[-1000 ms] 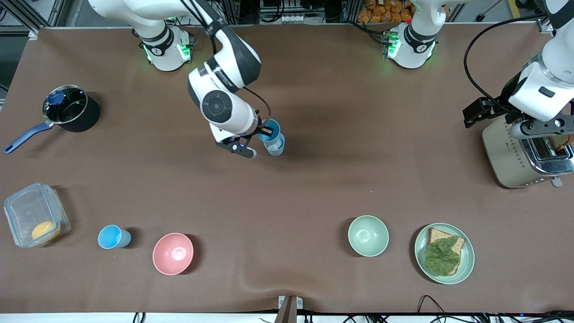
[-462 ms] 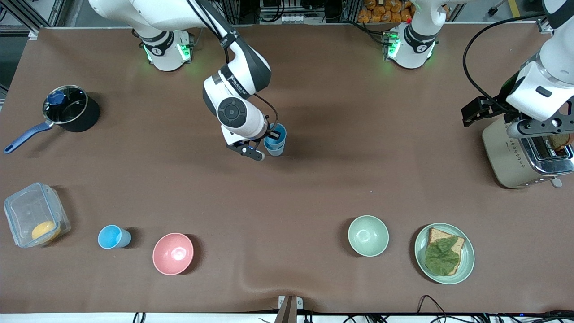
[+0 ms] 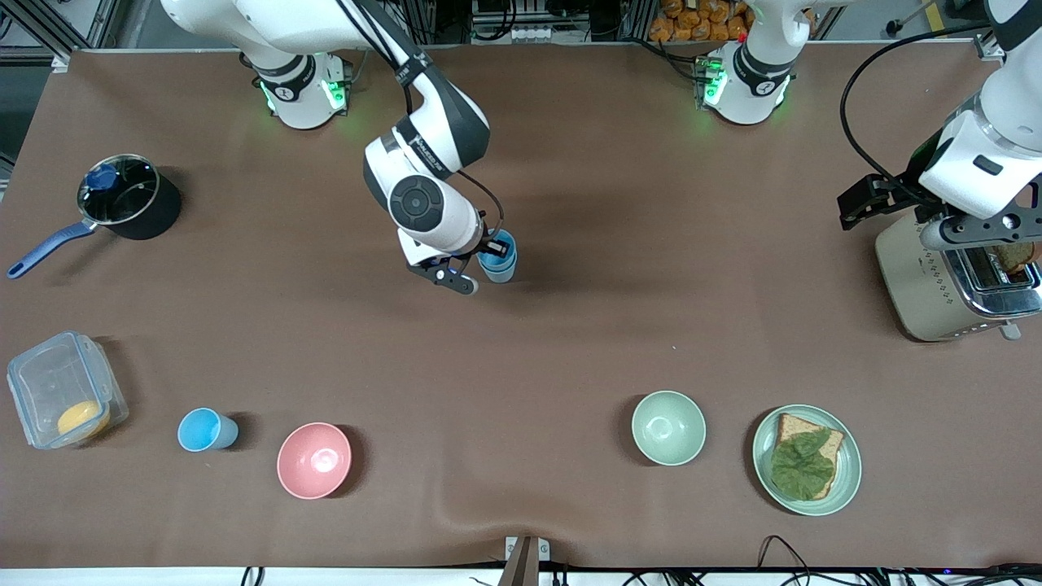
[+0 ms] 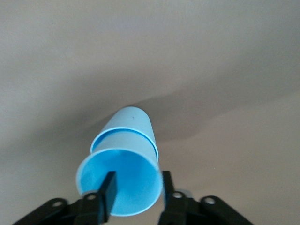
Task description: Stack blue cups with both arms
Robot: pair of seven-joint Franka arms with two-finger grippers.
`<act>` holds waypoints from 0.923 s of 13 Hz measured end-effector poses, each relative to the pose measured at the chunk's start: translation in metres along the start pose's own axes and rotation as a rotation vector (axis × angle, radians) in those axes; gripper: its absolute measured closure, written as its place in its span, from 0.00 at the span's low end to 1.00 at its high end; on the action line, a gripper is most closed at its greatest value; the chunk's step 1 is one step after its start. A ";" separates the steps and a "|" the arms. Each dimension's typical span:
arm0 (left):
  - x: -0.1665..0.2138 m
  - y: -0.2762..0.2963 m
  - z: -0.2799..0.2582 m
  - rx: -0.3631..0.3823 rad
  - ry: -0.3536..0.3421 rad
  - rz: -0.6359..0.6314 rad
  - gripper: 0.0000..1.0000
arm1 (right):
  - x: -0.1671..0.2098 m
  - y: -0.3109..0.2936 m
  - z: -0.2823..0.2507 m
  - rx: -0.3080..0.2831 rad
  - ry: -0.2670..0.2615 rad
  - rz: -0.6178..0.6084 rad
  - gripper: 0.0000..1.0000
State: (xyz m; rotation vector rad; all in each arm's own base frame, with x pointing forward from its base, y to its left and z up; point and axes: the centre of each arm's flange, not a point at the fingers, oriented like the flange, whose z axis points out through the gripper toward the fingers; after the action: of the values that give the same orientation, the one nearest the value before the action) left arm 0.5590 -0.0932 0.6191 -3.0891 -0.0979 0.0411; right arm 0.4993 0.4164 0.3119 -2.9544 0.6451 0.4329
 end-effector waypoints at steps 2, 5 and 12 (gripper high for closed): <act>0.000 -0.002 -0.005 -0.003 0.011 -0.003 0.00 | 0.019 0.021 -0.043 -0.026 0.020 -0.060 0.22; 0.000 -0.001 -0.009 -0.005 0.019 -0.002 0.00 | 0.075 0.095 -0.123 -0.052 0.033 -0.198 0.00; 0.001 -0.003 -0.010 -0.039 0.012 -0.009 0.00 | 0.179 0.300 -0.253 -0.090 0.172 -0.389 0.00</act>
State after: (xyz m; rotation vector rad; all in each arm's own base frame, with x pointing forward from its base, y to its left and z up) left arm 0.5597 -0.0910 0.6291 -3.1271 -0.1140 0.0201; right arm 0.5937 0.0373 0.4944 -3.1191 0.0527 0.1775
